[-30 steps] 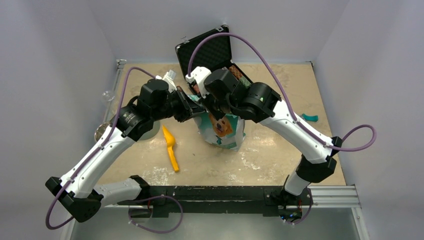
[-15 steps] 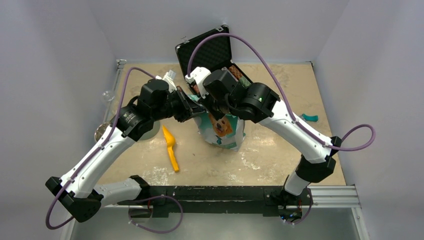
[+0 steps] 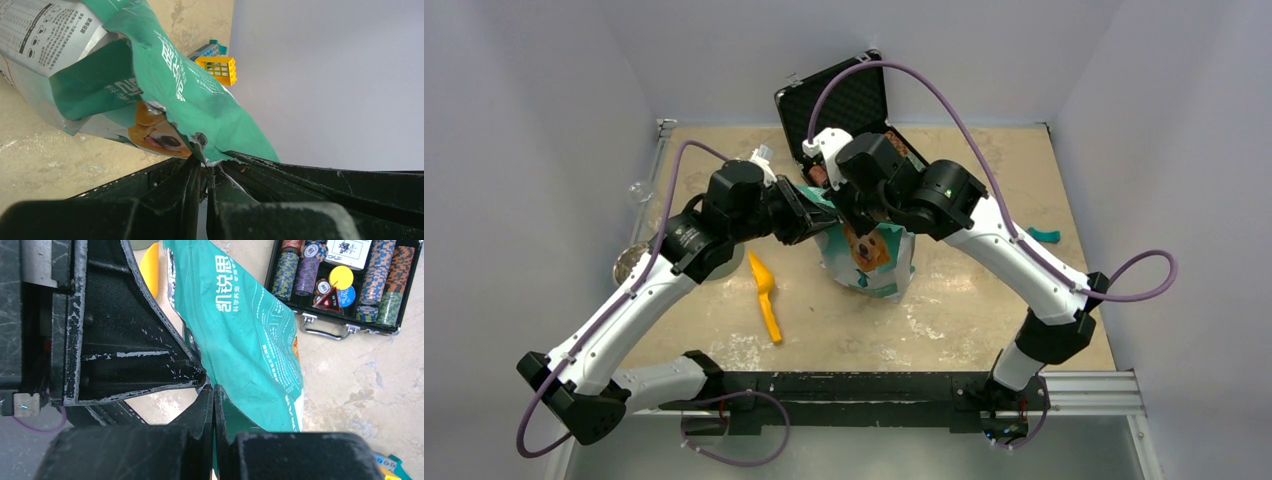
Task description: Serve the pet food
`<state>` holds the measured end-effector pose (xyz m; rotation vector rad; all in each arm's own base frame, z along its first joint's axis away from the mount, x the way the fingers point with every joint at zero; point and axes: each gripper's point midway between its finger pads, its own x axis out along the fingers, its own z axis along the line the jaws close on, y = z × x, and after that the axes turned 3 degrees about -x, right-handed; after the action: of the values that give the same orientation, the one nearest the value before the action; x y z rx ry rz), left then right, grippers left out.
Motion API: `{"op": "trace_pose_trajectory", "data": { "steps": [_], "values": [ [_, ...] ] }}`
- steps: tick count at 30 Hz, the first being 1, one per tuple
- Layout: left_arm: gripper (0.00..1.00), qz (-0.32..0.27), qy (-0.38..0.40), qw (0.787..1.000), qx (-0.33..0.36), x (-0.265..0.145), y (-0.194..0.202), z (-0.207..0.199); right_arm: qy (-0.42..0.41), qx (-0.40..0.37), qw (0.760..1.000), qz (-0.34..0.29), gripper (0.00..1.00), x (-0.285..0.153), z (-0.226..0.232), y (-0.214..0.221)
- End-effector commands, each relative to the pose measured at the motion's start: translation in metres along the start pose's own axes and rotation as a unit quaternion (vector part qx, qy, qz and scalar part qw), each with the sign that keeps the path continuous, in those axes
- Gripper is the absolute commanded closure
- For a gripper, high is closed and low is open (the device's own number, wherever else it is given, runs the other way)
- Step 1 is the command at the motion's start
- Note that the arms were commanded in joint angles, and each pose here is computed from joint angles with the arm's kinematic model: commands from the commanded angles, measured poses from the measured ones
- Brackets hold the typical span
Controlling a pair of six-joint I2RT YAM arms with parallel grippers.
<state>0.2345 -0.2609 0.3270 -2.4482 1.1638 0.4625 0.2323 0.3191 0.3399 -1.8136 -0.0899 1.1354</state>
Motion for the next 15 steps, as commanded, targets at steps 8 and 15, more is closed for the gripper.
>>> {"op": "trace_pose_trajectory", "data": {
  "steps": [8, 15],
  "values": [
    [0.71, -0.04, 0.018, 0.999, -0.029, 0.01, -0.017, -0.01, -0.048, 0.033, 0.998, -0.035, 1.0, -0.017, 0.014, -0.017],
    [0.79, -0.074, 0.023, 0.997, -0.027, 0.016, -0.031, -0.014, -0.046, 0.033, 0.998, -0.03, 1.0, -0.016, 0.014, -0.016]
  ]
}}
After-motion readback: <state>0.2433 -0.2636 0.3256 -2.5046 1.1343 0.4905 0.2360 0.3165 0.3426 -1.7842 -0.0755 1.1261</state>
